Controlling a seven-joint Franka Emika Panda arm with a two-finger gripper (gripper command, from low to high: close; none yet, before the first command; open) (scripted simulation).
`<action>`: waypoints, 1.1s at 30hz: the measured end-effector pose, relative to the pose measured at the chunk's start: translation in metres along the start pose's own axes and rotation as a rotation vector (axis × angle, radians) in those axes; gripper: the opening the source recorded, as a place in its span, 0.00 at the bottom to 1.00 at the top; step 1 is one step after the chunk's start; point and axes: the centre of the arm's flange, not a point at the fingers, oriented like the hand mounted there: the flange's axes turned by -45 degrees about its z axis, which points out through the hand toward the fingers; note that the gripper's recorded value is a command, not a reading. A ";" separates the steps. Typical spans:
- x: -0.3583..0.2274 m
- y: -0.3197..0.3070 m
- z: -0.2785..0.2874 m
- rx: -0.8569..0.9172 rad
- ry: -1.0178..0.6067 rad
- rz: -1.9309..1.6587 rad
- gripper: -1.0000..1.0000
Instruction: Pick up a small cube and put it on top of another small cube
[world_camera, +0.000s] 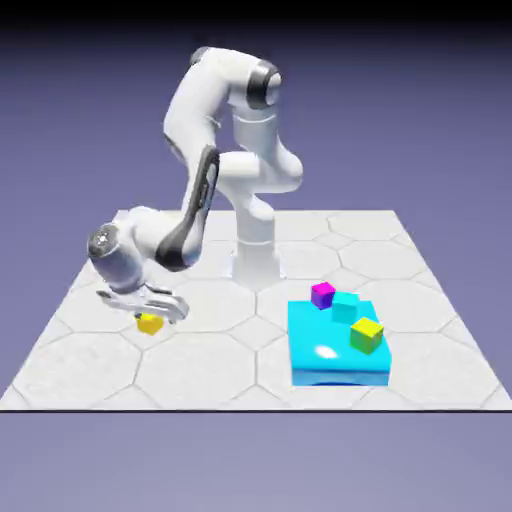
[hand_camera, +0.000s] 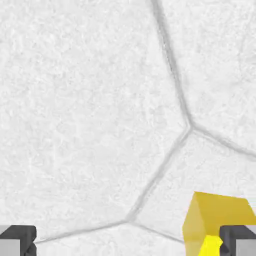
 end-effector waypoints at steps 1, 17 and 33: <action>0.001 0.011 0.007 0.006 -0.044 0.018 0.50; 0.012 0.026 0.026 0.042 -0.195 0.102 0.00; -0.012 -0.337 -0.037 0.154 -0.150 0.214 0.00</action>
